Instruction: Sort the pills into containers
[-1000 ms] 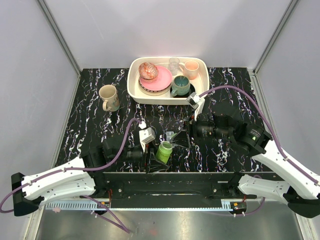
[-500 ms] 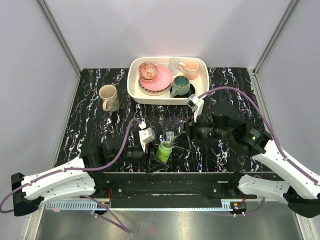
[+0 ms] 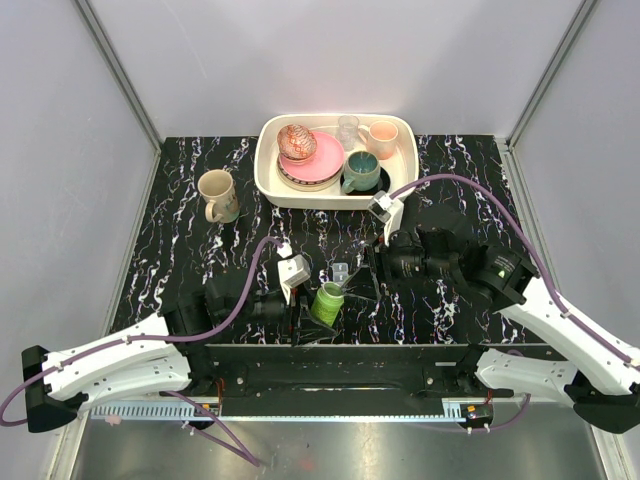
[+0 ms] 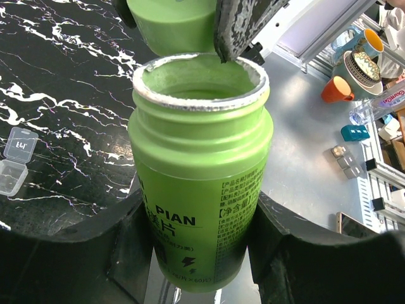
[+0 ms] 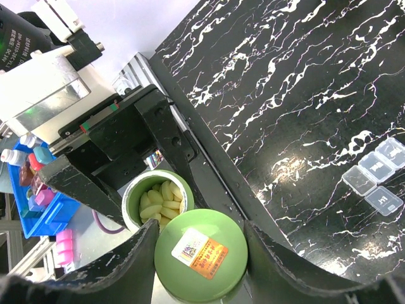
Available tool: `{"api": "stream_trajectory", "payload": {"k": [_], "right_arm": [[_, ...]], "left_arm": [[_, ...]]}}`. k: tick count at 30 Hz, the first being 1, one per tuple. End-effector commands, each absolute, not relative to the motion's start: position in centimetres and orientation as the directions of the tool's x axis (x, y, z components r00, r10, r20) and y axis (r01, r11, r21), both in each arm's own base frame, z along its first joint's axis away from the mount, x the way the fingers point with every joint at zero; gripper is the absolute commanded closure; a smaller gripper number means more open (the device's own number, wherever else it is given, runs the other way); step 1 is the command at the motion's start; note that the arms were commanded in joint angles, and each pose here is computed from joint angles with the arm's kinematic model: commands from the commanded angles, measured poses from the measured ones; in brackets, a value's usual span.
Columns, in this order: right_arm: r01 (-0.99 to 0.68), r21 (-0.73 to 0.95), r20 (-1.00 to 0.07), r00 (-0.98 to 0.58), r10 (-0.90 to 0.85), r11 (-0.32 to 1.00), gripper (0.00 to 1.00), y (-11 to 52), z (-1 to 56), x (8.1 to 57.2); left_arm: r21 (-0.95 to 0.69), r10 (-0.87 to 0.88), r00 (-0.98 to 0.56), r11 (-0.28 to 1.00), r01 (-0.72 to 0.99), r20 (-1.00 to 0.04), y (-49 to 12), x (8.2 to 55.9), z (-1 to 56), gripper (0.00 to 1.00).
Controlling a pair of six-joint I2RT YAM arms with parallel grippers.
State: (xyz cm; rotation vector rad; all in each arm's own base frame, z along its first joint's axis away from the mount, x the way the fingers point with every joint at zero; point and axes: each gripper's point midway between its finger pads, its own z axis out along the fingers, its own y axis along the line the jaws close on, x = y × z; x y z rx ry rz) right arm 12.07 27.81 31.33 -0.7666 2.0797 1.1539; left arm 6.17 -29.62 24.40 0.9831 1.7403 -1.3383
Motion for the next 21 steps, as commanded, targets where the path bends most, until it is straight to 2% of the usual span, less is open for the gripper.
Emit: {"api": "stream_trajectory", "payload": {"k": [1,21], "right_arm": [[-0.735,0.516,-0.738,-0.642,-0.208,0.439,1.0,27.9,30.8,11.6],[-0.726,0.532,-0.705,-0.665,-0.247,0.436,1.0,27.4,29.5,10.6]], "left_arm": [[-0.381,0.029,-0.388,0.137,0.915,-0.921,-29.8,6.6,28.9,1.0],[-0.358,-0.089,-0.346,0.22,0.908,-0.934,-28.4,8.1,31.0,1.0]]}}
